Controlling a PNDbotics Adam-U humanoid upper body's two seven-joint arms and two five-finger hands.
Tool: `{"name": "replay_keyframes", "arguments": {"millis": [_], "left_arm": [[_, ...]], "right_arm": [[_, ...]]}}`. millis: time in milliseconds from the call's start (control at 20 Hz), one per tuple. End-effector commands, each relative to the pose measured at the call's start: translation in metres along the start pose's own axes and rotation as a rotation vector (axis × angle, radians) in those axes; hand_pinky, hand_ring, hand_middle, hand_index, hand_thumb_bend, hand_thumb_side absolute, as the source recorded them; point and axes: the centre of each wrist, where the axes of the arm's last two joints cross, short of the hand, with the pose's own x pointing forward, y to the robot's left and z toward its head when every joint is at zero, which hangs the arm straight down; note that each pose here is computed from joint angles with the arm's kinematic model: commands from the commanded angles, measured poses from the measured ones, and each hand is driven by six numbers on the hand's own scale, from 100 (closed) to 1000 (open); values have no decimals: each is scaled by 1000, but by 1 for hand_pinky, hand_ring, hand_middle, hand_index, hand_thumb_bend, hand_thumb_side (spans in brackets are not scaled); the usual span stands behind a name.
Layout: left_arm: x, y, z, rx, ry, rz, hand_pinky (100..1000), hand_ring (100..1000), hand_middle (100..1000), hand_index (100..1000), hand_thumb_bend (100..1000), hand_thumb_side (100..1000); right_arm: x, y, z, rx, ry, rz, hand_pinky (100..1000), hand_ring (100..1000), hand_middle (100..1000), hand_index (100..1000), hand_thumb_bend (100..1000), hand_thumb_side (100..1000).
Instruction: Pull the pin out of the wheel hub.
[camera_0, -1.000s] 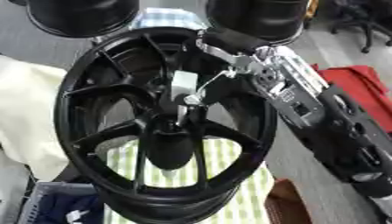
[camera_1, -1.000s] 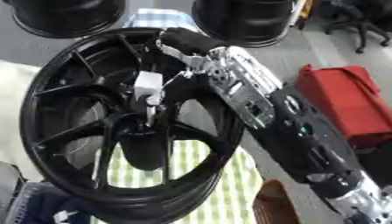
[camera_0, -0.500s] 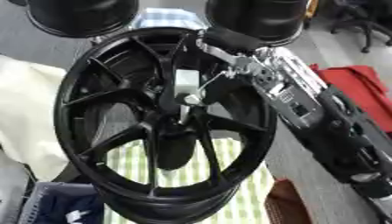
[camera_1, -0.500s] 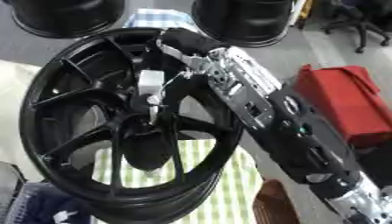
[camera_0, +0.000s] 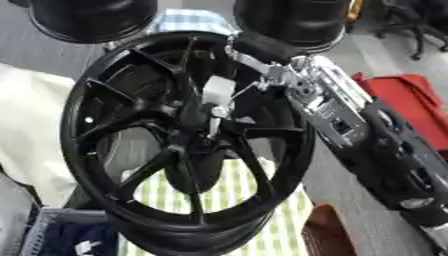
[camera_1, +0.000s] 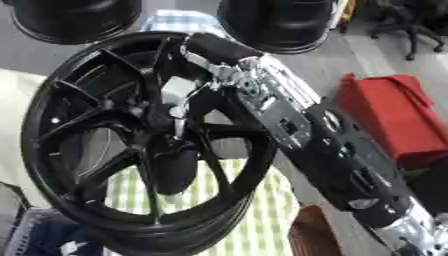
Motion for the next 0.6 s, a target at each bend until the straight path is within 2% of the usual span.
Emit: {"name": "replay_keyframes", "arguments": {"millis": [50, 300, 600], "left_arm": [[11, 6, -8, 5, -39, -11, 697, 637, 529, 727, 431, 617], [11, 6, -8, 7, -39, -12, 697, 637, 529, 727, 429, 617], [11, 7, -8, 11, -37, -13, 697, 637, 529, 727, 425, 616]], "right_arm": [[-5, -17, 6, -25, 7, -1, 632, 582, 345, 576, 293, 263], [-2, -28, 10, -10, -16, -32, 610, 539, 269, 519, 225, 207], [1, -35, 16, 19, -59, -43, 558, 480, 216, 527, 148, 133]]}}
